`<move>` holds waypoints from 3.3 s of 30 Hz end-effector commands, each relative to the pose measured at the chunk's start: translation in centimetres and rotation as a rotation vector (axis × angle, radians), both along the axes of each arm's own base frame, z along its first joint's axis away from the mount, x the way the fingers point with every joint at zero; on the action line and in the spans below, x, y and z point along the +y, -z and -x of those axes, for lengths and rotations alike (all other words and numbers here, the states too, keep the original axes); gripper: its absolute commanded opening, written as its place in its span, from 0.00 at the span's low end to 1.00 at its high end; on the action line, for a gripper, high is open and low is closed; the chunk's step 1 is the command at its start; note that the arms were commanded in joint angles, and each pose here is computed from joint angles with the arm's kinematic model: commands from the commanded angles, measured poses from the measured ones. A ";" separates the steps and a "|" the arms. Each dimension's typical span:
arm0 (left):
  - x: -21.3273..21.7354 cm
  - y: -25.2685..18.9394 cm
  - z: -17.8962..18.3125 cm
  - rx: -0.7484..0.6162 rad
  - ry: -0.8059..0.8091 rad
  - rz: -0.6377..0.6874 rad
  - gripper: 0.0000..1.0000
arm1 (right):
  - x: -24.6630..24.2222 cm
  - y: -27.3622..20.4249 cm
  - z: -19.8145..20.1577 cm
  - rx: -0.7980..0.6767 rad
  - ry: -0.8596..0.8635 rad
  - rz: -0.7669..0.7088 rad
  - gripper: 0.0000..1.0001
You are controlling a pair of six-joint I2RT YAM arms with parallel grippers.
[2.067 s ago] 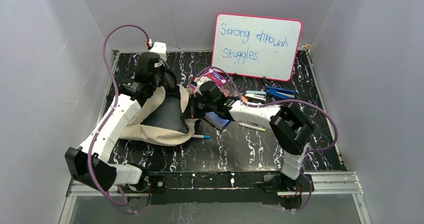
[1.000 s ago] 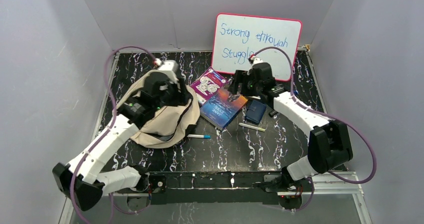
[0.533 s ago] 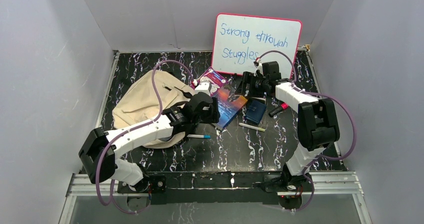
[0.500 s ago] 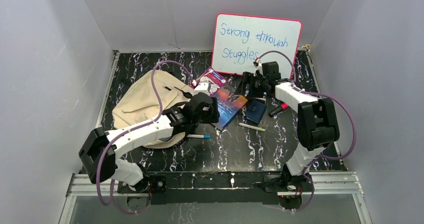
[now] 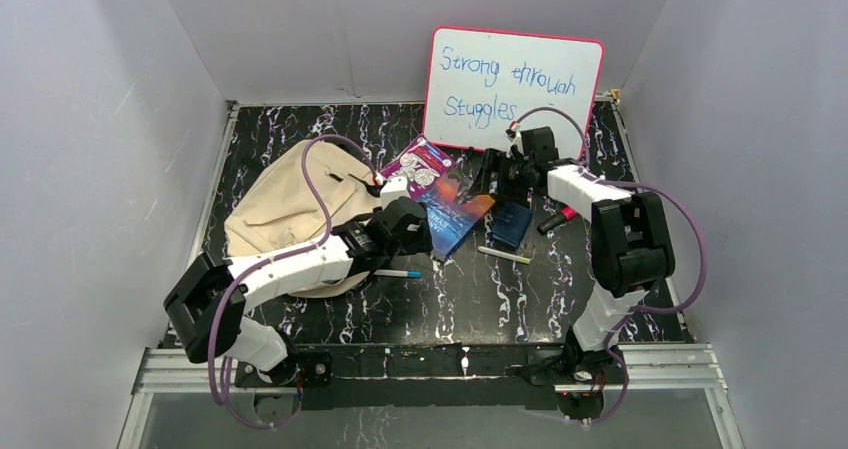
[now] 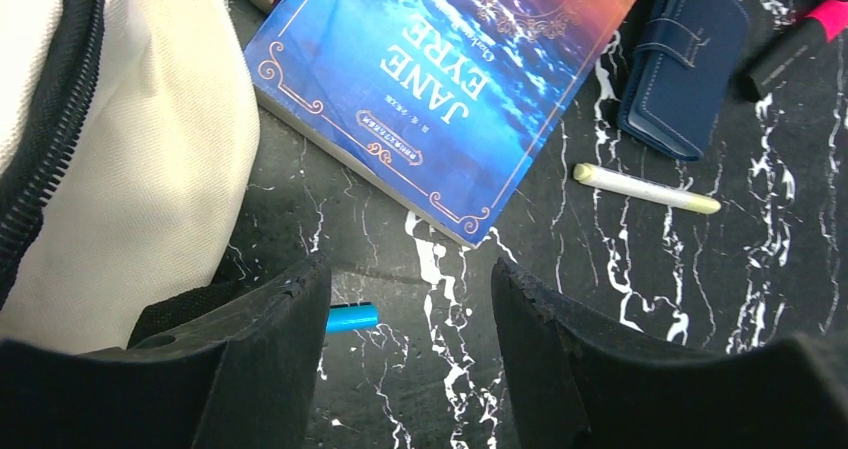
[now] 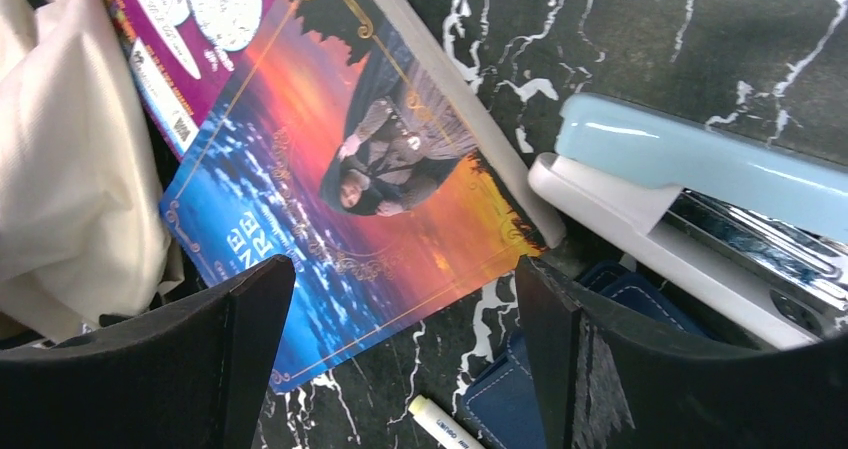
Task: Pack the student bag
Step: Pick up the book from the center of the board.
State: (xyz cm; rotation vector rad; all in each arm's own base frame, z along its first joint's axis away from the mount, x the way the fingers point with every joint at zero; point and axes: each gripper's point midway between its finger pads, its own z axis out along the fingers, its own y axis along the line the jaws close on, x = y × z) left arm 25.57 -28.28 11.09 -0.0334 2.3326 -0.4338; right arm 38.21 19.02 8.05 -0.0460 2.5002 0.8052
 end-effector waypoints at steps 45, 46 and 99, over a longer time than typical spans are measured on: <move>-1.8 8.4 -3.5 0.166 -0.084 0.015 0.64 | 2.4 -2.6 5.6 0.031 -0.267 -0.262 0.81; -1.9 8.5 -3.4 0.168 -0.080 0.012 0.64 | 2.5 -3.0 5.8 0.030 -0.271 -0.264 0.81; 0.4 7.7 -5.5 0.082 0.076 -0.200 0.59 | 2.3 -2.7 15.7 0.084 -0.129 -0.227 0.77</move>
